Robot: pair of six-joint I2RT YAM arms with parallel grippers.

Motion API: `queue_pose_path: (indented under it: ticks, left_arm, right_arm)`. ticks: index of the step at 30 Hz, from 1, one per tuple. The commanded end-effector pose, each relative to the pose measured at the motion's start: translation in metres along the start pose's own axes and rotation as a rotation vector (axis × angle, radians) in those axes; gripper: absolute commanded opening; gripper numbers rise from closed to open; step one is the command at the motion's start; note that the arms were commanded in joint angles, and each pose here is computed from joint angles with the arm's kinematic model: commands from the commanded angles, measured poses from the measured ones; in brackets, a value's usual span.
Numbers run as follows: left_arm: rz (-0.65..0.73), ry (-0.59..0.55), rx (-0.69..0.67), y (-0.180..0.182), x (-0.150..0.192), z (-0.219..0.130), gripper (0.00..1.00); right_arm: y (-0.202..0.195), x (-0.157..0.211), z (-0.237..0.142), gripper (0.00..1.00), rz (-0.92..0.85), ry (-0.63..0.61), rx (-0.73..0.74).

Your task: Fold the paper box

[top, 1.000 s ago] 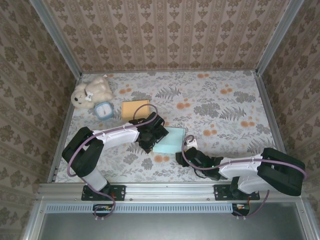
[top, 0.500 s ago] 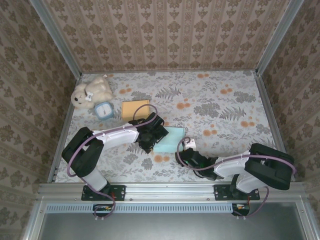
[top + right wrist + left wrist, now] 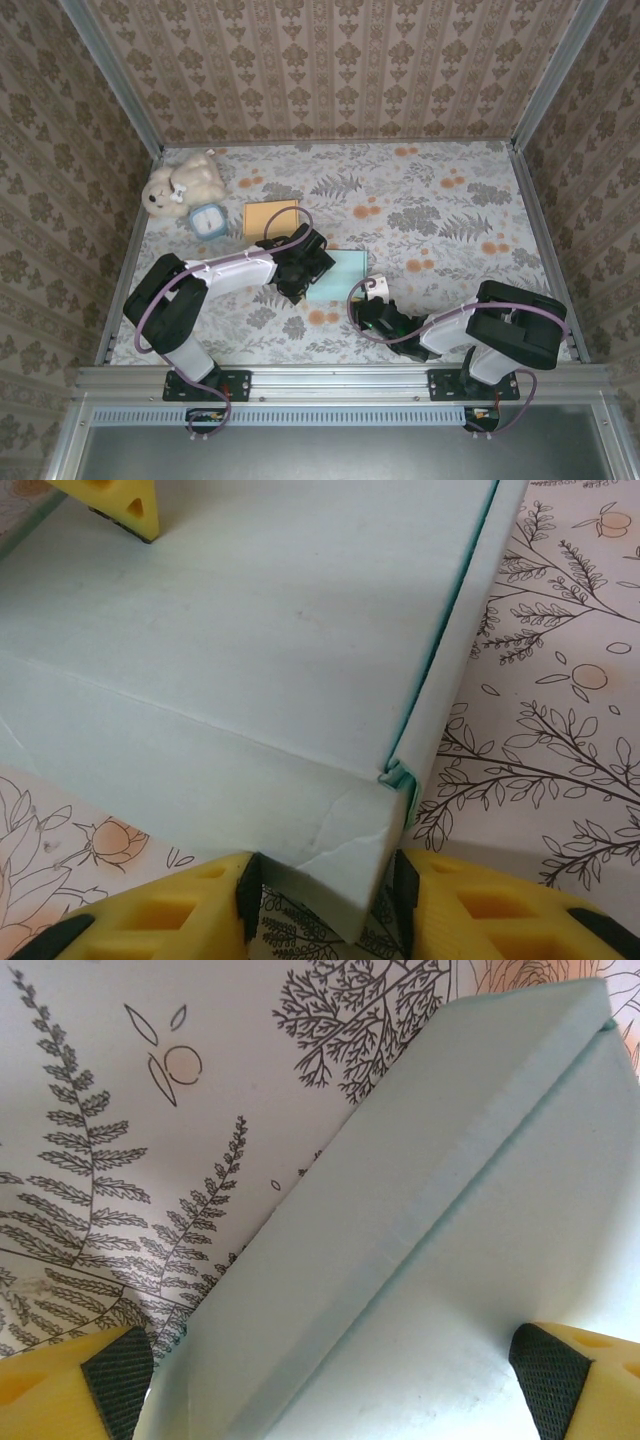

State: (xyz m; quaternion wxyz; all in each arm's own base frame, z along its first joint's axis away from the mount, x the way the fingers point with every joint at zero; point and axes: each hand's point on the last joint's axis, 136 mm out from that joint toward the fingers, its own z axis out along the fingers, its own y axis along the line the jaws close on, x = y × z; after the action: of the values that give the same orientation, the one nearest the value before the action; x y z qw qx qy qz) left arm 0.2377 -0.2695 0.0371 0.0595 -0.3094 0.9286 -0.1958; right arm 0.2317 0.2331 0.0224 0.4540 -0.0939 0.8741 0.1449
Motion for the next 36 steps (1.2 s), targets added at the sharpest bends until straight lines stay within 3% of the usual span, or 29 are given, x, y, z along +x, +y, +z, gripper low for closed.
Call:
queue_pose_path:
  ticks: [1, 10, 23, 36]
  left_arm:
    - [-0.009, 0.031, -0.231, 0.063, 0.008, 0.014, 0.96]
    - [-0.010, 0.024, -0.232, 0.062, 0.009, 0.012, 0.96]
    - [0.032, 0.058, -0.234, 0.055, 0.021, 0.022, 0.95]
    - [0.077, 0.067, -0.210, 0.044, 0.026, 0.015, 0.95]
  right_arm:
    - [-0.004, -0.016, -0.002, 0.43, 0.014, -0.065, 0.026]
    - [-0.015, -0.025, -0.009, 0.46, -0.025, -0.080, 0.089]
    - [-0.016, -0.037, 0.023, 0.48, -0.173, -0.153, 0.160]
    - [-0.033, -0.044, 0.036, 0.50, -0.062, -0.073, 0.115]
